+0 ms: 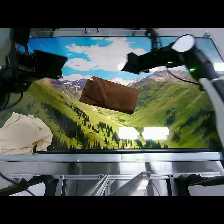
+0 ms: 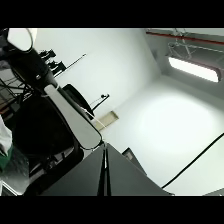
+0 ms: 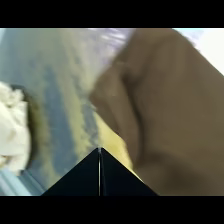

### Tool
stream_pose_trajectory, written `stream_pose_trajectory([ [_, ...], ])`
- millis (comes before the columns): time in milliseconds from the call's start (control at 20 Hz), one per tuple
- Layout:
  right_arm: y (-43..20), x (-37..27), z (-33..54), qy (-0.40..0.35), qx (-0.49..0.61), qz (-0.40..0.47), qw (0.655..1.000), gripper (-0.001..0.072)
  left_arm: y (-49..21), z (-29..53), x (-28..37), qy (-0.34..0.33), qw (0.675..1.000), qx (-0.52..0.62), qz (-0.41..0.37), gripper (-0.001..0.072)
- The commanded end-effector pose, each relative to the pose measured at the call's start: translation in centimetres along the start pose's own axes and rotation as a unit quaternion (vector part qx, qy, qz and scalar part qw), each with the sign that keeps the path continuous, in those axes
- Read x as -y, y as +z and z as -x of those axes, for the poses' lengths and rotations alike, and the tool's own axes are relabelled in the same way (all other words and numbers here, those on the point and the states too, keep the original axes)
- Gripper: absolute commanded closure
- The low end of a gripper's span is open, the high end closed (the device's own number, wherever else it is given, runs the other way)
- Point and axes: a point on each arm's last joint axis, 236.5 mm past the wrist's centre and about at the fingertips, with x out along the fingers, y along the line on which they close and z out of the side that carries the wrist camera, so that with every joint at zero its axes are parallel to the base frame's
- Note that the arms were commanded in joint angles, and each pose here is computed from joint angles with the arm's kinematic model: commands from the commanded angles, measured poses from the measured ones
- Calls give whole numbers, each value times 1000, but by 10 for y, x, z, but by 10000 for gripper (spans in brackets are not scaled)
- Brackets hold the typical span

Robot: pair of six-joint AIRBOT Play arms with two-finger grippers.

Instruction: Fold the shirts.

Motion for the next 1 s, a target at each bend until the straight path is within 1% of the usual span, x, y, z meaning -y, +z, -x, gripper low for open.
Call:
stream_pose_trajectory([
  [0, -38, 89, 88, -162, 0, -62, 985, 697, -38, 5, -2, -9, 1000, 10, 19, 701],
  [50, -50, 109, 97, -173, 6, -95, 980, 688, -48, 5, -1, -9, 1000, 13, 22, 702],
  [100, -63, 128, 98, -176, 4, -130, 976, 520, -55, 5, 0, -9, 999, 15, 28, 701],
  [150, -78, 146, 93, -180, -6, -157, 971, 201, -61, 4, 2, -9, 999, 16, 29, 701],
  [200, -90, 161, 82, -184, -17, -175, 967, 64, -65, 4, 4, -9, 999, 16, 27, 701],
  [300, -103, 178, 53, -173, -38, -198, 964, 64, -72, 2, 9, -9, 1000, 15, 22, 701],
  [400, -108, 180, 10, -132, -53, -206, 968, 62, -74, 0, 16, -9, 1000, 11, 10, 700],
  [450, -111, 178, -11, -108, -58, -212, 969, 13, -75, -1, 19, -10, 1000, 9, 6, 701],
  [550, -119, 170, -53, -64, -66, -238, 967, 7, -77, -2, 22, -14, 1000, 6, 3, 701],
  [750, -131, 146, -117, -2, -77, -272, 959, 7, -78, -2, 23, -16, 1000, 3, 4, 701],
  [900, -114, 108, -146, 60, -64, -272, 958, 19, -79, -2, 25, -19, 1000, 0, 4, 701],
  [950, -102, 93, -149, 85, -50, -270, 958, 145, -81, -2, 26, -22, 1000, -3, 4, 701],
])
